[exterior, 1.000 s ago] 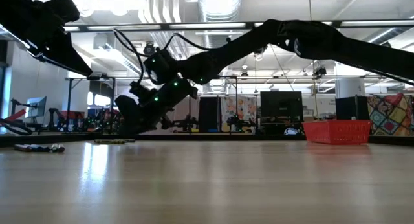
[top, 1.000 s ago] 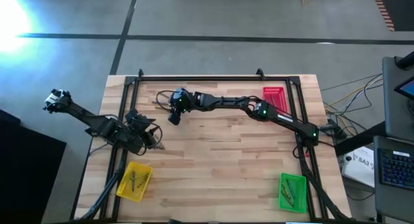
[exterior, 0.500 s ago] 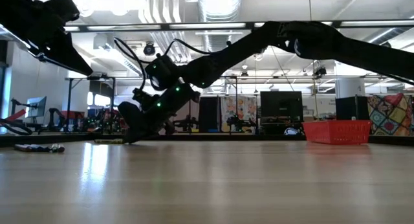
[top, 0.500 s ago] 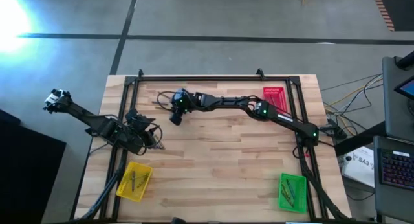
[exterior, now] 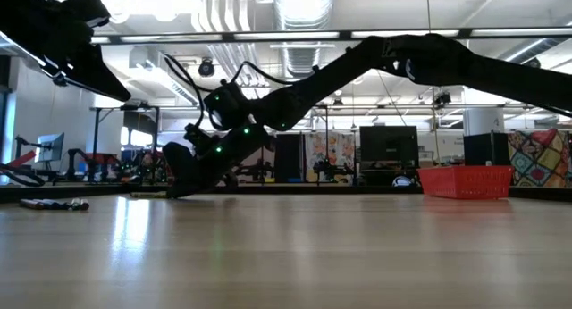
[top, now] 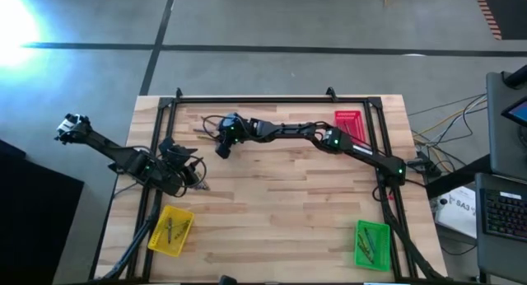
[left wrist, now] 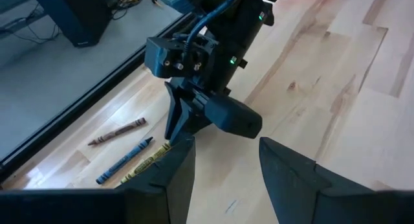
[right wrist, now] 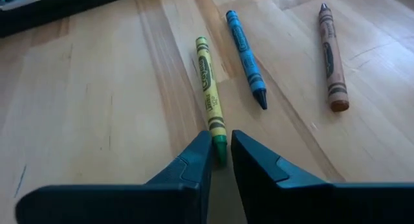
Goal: Sort crayons
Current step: Put the green crayon into the green bin
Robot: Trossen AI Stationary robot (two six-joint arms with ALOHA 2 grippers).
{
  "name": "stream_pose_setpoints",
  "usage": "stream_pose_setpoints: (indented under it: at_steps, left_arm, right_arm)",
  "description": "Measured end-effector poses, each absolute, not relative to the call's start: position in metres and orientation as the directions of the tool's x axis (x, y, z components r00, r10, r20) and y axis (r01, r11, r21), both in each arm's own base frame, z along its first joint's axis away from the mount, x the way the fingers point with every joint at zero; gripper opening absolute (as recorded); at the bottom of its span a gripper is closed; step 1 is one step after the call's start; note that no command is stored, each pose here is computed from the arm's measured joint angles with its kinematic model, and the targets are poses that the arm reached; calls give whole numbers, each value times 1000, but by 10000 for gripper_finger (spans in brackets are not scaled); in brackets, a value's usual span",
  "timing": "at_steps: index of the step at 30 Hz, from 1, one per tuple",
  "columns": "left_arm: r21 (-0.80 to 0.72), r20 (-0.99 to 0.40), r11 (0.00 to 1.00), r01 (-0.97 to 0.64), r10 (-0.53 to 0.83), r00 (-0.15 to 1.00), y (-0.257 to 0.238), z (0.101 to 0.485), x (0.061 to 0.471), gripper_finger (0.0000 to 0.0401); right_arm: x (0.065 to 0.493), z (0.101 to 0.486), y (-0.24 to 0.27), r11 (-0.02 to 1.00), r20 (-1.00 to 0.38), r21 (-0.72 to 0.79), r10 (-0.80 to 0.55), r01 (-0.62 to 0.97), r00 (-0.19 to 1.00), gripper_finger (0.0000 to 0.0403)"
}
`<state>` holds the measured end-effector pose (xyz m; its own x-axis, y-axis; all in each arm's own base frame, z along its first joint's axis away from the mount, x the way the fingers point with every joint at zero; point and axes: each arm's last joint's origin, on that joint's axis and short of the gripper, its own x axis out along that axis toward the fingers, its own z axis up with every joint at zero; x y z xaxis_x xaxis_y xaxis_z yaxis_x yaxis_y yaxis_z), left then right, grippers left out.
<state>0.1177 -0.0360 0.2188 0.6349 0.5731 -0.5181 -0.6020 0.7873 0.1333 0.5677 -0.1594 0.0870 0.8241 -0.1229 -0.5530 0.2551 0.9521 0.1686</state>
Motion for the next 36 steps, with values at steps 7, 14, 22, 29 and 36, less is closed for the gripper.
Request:
stream_pose_setpoints:
  at_steps: [7,14,22,29,36]
  left_arm:
    - [134,-518,788,-602,573,635,-36,219,118,155]
    - [129,-526,792,-597,565,636,-36,219,118,155]
    - [71,-590,818,-571,496,637,-38,216,117,155]
    - [47,-606,793,-608,507,614,-37,191,114,155]
    - [-4,-608,812,-584,462,646,-38,149,111,155]
  right_arm:
    - [567,86,-160,965,-564,120,-126,231,816,13]
    - [565,97,-156,968,-589,107,-121,225,799,9]
    - [529,148,-101,980,-880,-32,-121,197,459,8]
    - [492,201,-39,984,-958,-102,-136,145,254,8]
    - [439,199,22,968,-979,-130,-160,216,129,8]
